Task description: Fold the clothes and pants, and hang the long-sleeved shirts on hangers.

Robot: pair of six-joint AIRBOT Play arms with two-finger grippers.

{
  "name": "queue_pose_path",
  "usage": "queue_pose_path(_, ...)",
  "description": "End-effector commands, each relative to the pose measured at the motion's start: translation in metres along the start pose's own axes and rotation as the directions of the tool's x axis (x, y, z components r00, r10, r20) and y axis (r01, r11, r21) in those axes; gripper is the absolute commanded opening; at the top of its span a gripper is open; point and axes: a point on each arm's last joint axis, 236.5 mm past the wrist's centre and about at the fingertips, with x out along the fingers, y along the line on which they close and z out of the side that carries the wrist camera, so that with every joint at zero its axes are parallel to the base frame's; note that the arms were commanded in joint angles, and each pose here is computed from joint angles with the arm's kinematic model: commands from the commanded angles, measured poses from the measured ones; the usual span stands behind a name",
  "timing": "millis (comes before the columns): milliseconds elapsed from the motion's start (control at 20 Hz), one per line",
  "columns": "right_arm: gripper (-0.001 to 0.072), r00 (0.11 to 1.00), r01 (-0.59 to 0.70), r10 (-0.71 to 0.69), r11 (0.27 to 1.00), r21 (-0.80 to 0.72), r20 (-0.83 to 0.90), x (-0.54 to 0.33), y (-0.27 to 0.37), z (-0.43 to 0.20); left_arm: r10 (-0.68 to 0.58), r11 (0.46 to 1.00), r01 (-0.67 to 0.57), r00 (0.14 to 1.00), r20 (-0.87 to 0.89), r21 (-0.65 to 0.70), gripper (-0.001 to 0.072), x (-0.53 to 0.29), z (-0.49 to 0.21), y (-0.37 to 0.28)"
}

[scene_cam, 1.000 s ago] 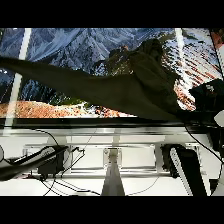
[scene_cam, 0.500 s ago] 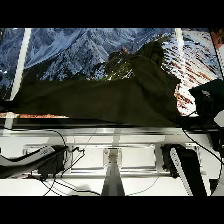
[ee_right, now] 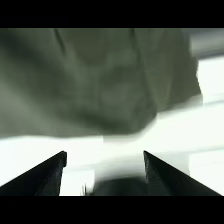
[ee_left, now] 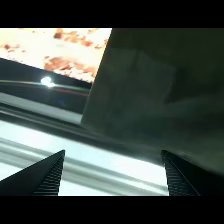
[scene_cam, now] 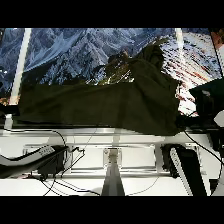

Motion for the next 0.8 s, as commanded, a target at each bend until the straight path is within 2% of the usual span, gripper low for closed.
queue_pose_path(0,0.0548,0.935,-0.019,0.017,1.0,0.001,0.355,-0.012,0.004,0.089,-0.051,0.989,0.058,0.997,0.056,-0.134,0.069,-0.005,0.013,-0.011)
queue_pose_path(100,0.0546,0.875,-0.033,0.027,0.999,0.005,0.484,-0.015,0.006,0.137,-0.036,0.991,0.048,0.995,0.096,-0.124,0.069,-0.018,0.025,-0.01)
queue_pose_path(150,0.0546,0.867,-0.042,0.032,0.999,0.009,0.497,-0.01,0.008,0.155,-0.024,0.992,0.039,0.992,0.125,-0.116,0.069,-0.027,0.034,-0.009)
queue_pose_path(450,0.0549,0.894,-0.185,0.128,0.978,0.095,0.429,0.054,0.032,0.274,-0.003,1.0,0.0,0.964,0.264,0.012,0.0689,-0.076,0.083,-0.039)
queue_pose_path(600,0.055,0.917,-0.282,0.218,0.946,0.157,0.334,0.098,0.056,0.302,-0.024,0.996,-0.001,0.96,0.279,0.089,0.0689,-0.082,0.093,-0.066)
queue_pose_path(750,0.0554,0.916,-0.3,0.263,0.95,0.082,0.304,0.125,0.09,0.32,-0.037,0.989,-0.008,0.951,0.306,0.147,0.0689,-0.088,0.104,-0.088)
